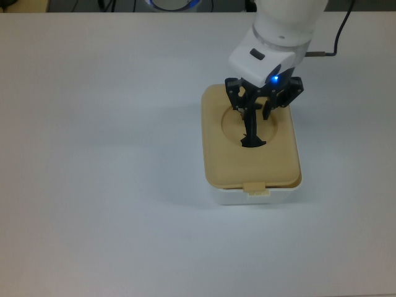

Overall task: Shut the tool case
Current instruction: 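Lower the tan lid onto the white box's rim, then open the gripper and release the black handle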

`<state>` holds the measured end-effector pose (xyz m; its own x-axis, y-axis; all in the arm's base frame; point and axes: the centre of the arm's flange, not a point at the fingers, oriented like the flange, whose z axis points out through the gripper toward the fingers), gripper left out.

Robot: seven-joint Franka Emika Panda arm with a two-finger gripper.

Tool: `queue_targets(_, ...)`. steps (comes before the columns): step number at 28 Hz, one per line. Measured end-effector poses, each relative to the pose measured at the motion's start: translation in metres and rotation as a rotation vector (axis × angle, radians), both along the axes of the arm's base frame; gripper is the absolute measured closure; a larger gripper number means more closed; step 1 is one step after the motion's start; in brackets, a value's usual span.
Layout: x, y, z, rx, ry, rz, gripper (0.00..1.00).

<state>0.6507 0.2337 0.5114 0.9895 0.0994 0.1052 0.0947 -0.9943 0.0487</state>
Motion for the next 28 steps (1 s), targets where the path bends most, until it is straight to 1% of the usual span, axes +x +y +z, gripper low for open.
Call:
queue_targets(1,-0.001,0.002,0.000,-0.003,-0.001,0.000,0.55)
queue_targets(3,-0.002,0.006,0.000,-0.006,-0.003,0.001,0.48)
queue_targets(5,-0.003,0.007,0.000,-0.006,-0.003,0.000,0.36)
queue_targets(10,-0.003,0.007,0.000,-0.006,-0.004,-0.003,0.19)
queue_targets(11,-0.003,0.007,0.000,-0.006,-0.004,-0.003,0.13)
queue_targets(12,-0.003,0.007,0.000,-0.006,-0.003,-0.004,0.12)
queue_targets(15,-0.003,0.004,0.001,-0.013,0.006,-0.008,0.02)
queue_targets(17,-0.004,0.001,0.002,-0.019,0.012,-0.012,0.00)
queue_targets(23,-0.009,-0.016,0.012,-0.042,0.056,0.004,0.00)
queue_targets(28,-0.012,-0.046,0.035,-0.045,0.065,0.012,0.00)
